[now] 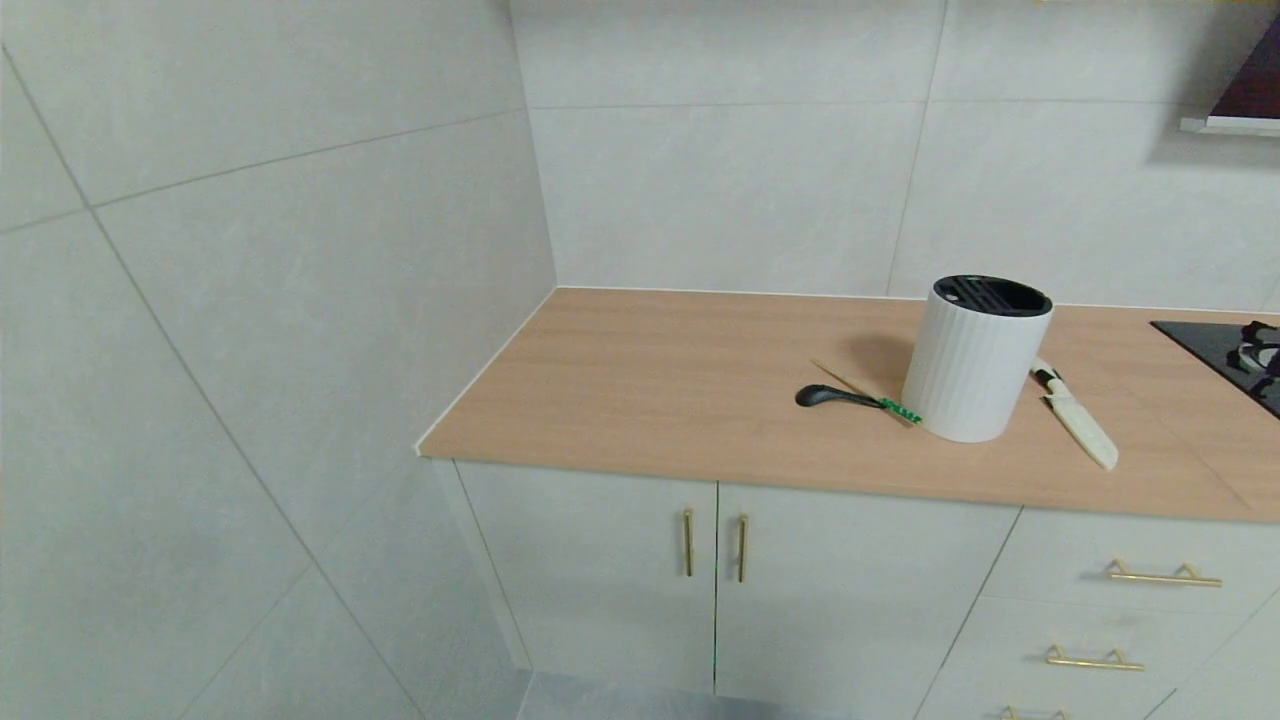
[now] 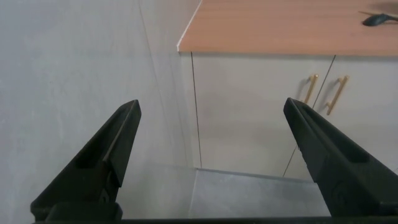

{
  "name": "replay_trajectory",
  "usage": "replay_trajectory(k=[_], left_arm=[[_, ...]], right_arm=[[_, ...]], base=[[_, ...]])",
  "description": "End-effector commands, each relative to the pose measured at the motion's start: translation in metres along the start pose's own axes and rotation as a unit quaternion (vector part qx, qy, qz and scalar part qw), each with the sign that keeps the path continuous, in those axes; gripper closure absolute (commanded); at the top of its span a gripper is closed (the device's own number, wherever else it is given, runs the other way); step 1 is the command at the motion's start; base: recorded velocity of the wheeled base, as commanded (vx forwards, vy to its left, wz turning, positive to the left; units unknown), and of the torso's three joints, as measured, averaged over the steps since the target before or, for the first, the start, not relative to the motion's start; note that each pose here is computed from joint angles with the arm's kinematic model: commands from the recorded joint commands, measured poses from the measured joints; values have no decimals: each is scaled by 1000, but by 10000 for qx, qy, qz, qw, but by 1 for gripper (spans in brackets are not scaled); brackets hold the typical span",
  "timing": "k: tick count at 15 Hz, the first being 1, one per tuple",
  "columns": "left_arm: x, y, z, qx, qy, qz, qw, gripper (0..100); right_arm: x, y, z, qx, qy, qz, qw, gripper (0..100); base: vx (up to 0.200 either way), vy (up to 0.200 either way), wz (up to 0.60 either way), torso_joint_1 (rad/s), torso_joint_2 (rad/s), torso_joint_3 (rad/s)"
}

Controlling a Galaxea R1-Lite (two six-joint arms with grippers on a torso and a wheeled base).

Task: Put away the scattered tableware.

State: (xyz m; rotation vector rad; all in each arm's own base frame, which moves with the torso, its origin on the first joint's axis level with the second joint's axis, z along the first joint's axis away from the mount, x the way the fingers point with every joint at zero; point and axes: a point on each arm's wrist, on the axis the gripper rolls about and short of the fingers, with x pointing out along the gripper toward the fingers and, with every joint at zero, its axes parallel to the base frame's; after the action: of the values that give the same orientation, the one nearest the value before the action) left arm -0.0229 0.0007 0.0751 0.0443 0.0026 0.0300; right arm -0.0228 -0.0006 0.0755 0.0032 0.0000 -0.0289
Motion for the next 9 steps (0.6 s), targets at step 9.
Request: replay_trajectory(k=[9], left_arm=[[0, 0, 0, -106, 7, 26, 9999, 0]], right_arm=[[0, 0, 0, 15, -8, -9, 10000, 0]], base=[[0, -67, -133, 5, -2, 1]])
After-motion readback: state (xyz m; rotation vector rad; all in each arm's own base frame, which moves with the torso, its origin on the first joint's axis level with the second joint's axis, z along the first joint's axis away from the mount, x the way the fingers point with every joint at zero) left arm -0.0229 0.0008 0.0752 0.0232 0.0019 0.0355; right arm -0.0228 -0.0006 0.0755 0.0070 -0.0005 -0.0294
